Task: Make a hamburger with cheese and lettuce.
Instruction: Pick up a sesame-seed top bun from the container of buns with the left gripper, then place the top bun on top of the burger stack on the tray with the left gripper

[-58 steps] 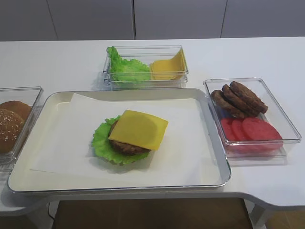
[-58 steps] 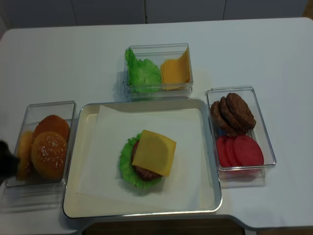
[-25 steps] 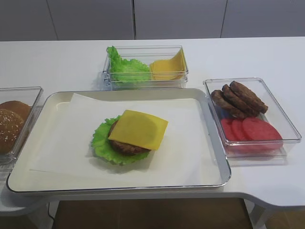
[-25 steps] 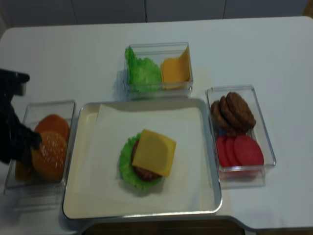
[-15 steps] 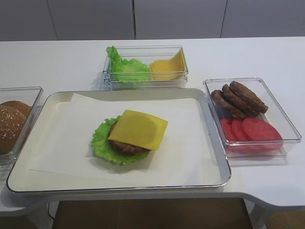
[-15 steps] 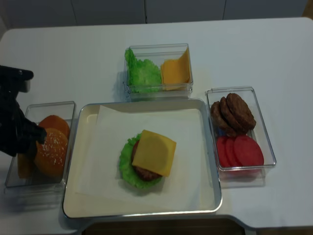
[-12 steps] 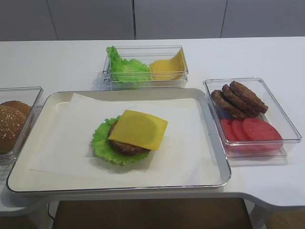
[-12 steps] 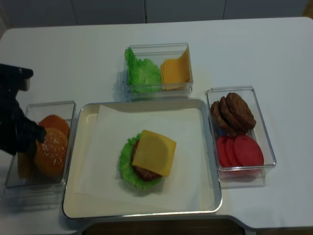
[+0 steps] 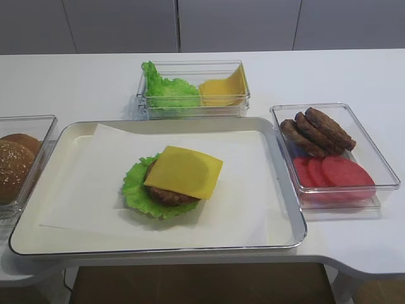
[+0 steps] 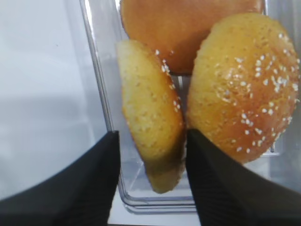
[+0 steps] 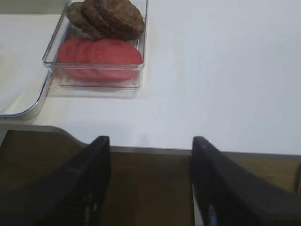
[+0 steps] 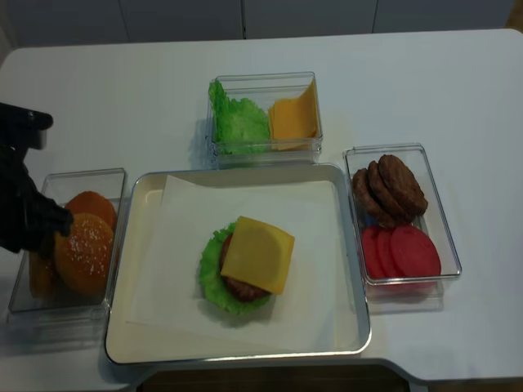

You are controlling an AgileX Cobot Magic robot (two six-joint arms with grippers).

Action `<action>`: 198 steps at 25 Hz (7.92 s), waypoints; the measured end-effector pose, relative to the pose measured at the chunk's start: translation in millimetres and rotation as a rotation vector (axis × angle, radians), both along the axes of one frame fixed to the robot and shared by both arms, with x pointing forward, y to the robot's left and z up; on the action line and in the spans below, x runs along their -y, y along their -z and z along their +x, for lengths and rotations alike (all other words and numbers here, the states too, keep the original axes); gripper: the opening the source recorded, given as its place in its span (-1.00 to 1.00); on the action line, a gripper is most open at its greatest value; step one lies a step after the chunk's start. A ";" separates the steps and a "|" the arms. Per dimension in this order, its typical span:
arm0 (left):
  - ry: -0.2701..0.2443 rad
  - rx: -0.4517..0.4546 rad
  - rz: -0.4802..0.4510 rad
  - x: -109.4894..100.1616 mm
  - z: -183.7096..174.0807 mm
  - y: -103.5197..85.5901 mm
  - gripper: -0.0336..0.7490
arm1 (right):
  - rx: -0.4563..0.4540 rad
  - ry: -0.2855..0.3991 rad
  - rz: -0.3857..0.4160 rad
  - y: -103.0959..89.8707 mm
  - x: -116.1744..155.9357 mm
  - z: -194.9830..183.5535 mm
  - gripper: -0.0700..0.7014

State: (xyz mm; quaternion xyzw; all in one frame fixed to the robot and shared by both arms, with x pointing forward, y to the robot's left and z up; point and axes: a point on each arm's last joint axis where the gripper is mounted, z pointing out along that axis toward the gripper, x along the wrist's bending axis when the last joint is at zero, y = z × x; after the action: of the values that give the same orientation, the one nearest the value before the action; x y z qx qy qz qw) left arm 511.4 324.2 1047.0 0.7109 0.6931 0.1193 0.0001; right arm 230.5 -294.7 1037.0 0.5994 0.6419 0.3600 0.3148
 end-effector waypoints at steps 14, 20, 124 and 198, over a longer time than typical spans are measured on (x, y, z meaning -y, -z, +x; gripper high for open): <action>-0.045 0.024 -0.038 1.5 6.7 6.0 -0.02 | 0.000 0.001 0.001 0.0 0.0 0.0 0.30; -0.070 0.021 -0.034 0.8 6.9 7.0 -0.02 | 0.000 0.001 0.001 0.0 0.0 0.0 0.30; 0.342 -0.067 -1.128 164.6 9.0 -8.6 -0.51 | -0.001 0.001 0.001 0.0 0.0 0.0 0.30; 0.273 -0.140 -1.135 168.7 23.0 19.3 -0.52 | -0.001 0.001 0.001 0.0 0.0 0.0 0.30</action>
State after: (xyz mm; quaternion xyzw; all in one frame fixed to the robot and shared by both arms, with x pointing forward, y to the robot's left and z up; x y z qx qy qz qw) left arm 534.4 155.5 1027.7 0.6887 0.5488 -0.3190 0.3503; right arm 230.5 -294.7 1037.0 0.6001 0.6414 0.3601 0.3143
